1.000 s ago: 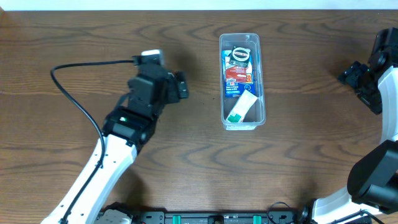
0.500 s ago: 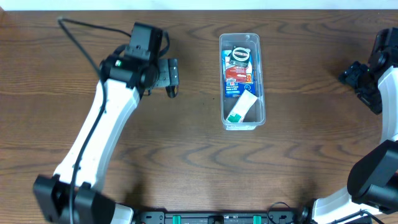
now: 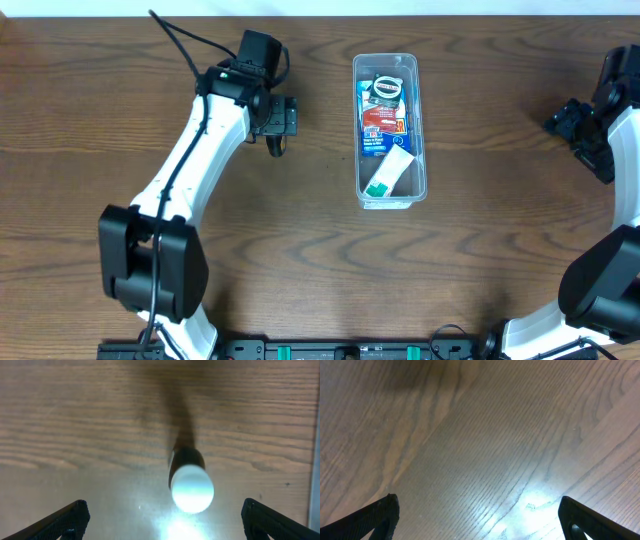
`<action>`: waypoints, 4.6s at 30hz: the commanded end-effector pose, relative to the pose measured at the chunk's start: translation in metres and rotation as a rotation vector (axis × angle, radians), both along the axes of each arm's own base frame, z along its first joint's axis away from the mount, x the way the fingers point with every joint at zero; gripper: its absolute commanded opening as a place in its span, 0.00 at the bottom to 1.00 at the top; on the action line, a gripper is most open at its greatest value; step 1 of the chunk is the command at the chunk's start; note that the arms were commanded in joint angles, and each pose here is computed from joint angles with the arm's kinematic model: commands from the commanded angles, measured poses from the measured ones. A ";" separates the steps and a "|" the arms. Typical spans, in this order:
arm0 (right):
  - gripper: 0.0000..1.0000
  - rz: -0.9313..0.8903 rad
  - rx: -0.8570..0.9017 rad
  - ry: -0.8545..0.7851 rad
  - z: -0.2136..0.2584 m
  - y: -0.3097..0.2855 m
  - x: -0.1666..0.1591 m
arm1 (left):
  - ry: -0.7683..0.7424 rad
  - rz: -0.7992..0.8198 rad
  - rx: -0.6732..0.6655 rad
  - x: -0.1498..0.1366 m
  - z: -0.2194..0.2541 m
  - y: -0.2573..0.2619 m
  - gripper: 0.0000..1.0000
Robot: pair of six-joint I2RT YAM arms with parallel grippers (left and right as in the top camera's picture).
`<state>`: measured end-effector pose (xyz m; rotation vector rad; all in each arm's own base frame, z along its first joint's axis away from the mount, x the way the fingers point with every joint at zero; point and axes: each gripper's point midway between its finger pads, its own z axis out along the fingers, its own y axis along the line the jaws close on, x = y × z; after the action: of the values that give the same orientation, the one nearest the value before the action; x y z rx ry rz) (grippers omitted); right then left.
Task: Pack container
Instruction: 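Grasp the dark bottle with white cap using left gripper, then carry the bottle over the container and lower it inside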
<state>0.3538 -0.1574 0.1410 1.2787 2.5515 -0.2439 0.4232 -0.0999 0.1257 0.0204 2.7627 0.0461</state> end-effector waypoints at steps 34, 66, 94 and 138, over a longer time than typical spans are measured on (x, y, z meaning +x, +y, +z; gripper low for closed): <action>0.99 -0.024 -0.010 0.008 -0.002 -0.004 -0.002 | 0.079 -0.169 0.027 0.019 -0.062 -0.012 0.86; 0.99 -0.024 -0.010 0.008 -0.002 -0.004 -0.002 | 0.107 -0.168 0.033 0.013 -0.063 -0.010 0.31; 0.99 -0.024 -0.010 0.008 -0.002 -0.004 -0.002 | -0.295 -0.546 -0.238 -0.084 0.139 -0.153 0.31; 0.99 -0.024 -0.010 0.009 -0.002 -0.004 -0.002 | -0.081 -0.624 -0.218 -0.078 -0.010 -0.258 0.31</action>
<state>0.3539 -0.1575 0.1411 1.2786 2.5511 -0.2438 0.3410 -0.3546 0.1132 0.8120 2.5457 -0.3948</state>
